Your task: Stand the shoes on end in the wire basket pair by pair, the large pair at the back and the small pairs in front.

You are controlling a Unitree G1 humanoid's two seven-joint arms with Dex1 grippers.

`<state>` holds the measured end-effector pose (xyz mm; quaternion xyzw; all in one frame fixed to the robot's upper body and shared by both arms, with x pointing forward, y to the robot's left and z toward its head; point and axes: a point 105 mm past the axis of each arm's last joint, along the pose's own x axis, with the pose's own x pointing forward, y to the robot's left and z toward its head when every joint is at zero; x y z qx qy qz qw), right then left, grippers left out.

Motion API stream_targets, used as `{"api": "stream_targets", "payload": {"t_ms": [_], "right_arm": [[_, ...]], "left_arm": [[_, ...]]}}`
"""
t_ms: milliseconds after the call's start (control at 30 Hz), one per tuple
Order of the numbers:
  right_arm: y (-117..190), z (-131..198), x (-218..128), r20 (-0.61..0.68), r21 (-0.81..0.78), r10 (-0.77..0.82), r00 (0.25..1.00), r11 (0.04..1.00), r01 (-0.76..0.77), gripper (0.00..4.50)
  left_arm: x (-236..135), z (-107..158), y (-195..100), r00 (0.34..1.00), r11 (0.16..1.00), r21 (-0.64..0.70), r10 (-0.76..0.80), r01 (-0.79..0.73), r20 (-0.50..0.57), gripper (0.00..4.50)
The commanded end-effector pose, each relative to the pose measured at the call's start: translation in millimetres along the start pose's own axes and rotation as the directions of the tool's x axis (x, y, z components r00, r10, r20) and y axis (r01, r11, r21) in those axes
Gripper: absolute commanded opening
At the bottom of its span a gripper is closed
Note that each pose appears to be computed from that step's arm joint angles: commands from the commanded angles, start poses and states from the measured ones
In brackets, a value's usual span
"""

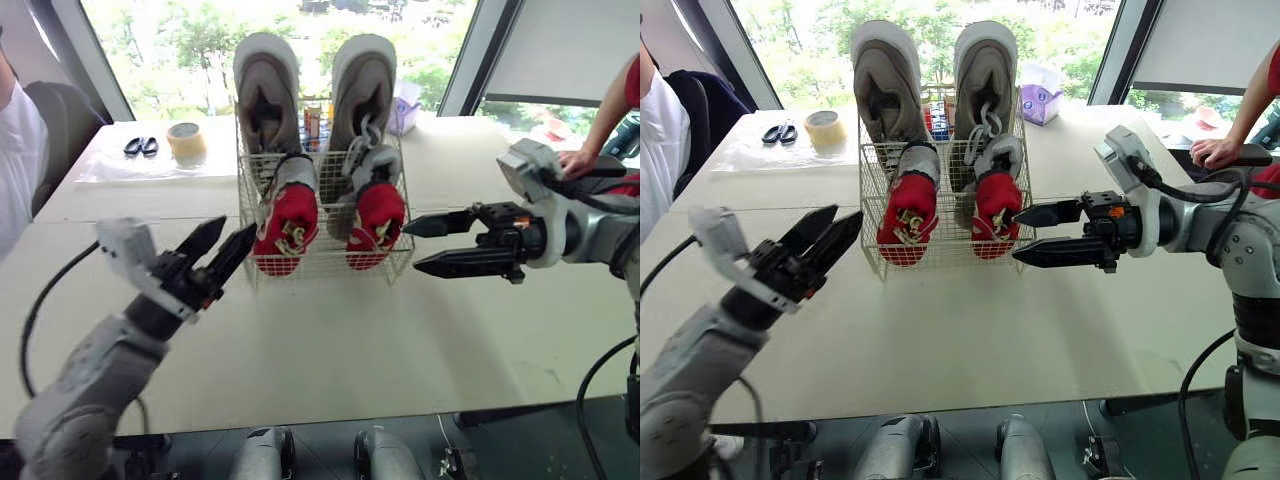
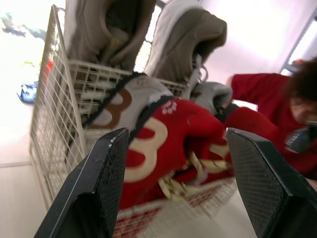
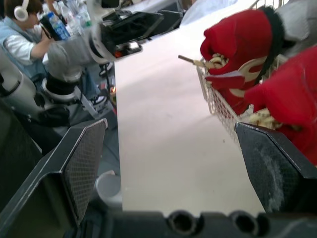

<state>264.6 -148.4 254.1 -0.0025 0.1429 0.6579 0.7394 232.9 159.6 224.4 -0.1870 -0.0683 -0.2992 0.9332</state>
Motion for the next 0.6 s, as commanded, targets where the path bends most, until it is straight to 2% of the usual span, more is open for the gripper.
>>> {"api": "stream_targets", "payload": {"t_ms": [33,133,200,233,300,333,400,600], "right_arm": [[3.1,-2.3,-7.5,-0.041,-0.038,-0.03,0.999,0.999,0.029,4.5],[-1.7,-17.9,-17.2,-0.053,0.016,-0.076,0.996,0.997,0.077,4.5],[-1.4,-25.8,-19.9,-0.054,0.039,-0.087,0.995,0.995,0.09,4.5],[-1.9,-31.3,-19.2,-0.059,0.044,-0.094,0.994,0.994,0.097,4.5],[-3.8,-41.6,-17.7,-0.065,0.055,-0.111,0.992,0.992,0.115,4.5],[-4.3,-45.4,-17.4,-0.067,0.057,-0.119,0.991,0.991,0.123,4.5],[-3.9,-48.3,-17.7,-0.064,0.059,-0.129,0.99,0.989,0.133,4.5],[-3.2,-51.7,-17.5,-0.057,0.059,-0.152,0.987,0.986,0.156,4.5]], "left_arm": [[-21.4,16.1,34.6,0.985,0.984,0.054,0.173,-0.172,-0.007,3.17],[-32.5,28.9,63.5,0.954,0.948,0.123,0.298,-0.293,-0.03,3.17],[-38.8,27.9,75.0,0.935,0.928,0.193,0.34,-0.317,-0.097,3.17],[-41.7,16.8,80.1,0.917,0.914,0.283,0.351,-0.29,-0.193,3.17],[-50.8,-5.9,93.6,0.838,0.88,0.415,0.397,-0.232,-0.374,3.17],[-54.2,-12.4,95.5,0.816,0.873,0.451,0.394,-0.188,-0.423,3.17],[-56.3,-16.0,94.1,0.814,0.887,0.437,0.359,-0.147,-0.456,3.17],[-60.7,-14.4,92.4,0.85,0.932,0.343,0.272,-0.117,-0.45,3.17]]}}
